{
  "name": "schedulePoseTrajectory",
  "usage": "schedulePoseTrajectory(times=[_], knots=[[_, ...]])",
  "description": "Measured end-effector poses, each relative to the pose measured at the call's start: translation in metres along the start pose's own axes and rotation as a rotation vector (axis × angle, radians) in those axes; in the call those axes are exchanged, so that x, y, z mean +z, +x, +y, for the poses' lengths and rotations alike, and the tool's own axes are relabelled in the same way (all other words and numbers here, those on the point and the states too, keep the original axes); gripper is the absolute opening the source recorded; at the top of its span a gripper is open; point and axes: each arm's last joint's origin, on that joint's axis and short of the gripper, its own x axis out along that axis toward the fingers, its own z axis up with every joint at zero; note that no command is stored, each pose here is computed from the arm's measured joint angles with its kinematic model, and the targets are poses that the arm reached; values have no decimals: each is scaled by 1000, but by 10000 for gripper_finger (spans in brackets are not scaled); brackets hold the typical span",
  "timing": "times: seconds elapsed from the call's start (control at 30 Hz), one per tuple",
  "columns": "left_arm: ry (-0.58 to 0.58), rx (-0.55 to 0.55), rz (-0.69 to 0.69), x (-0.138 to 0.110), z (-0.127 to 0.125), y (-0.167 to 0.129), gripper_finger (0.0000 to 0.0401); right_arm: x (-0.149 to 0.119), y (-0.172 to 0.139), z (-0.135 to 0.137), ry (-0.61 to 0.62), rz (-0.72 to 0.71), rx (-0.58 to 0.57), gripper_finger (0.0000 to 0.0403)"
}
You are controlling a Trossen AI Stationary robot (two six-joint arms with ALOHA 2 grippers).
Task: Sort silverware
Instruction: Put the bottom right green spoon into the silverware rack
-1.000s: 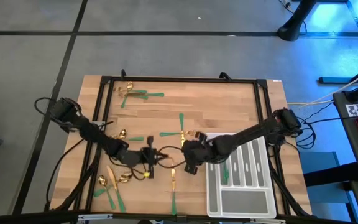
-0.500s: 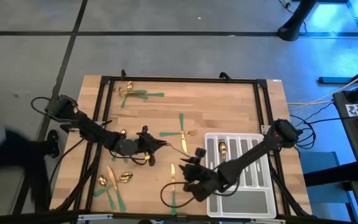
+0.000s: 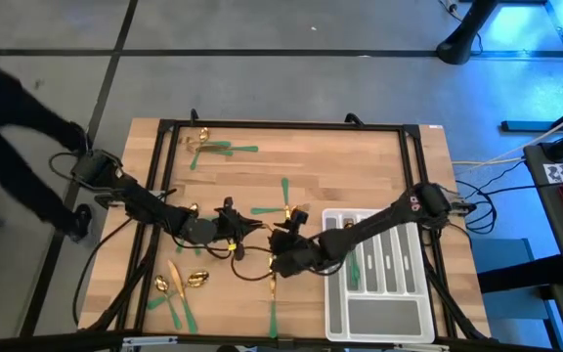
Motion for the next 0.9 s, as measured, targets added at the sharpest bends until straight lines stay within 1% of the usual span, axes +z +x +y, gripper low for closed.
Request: schedulePoseTrajectory(times=[0.13,0.3,0.37,0.57,0.63,0.8,0.9], knots=[[-3,0,-1,0,0,0,6,-9,7,8,-66,-12,-62,162],[-21,3,-4,0,0,0,5,-9,6,11,-58,-79,-180,114],[-34,3,-6,1,0,0,9,-9,5,10,-58,-89,-208,93],[-33,11,6,-1,1,0,5,-10,12,9,-55,-54,-154,15],[-28,17,11,-2,1,0,4,-13,15,10,-60,-47,-155,9],[-34,5,13,-2,1,0,14,-15,18,12,-69,-52,-186,21],[-35,3,12,-2,1,0,28,-15,17,10,-70,-49,-188,7]])
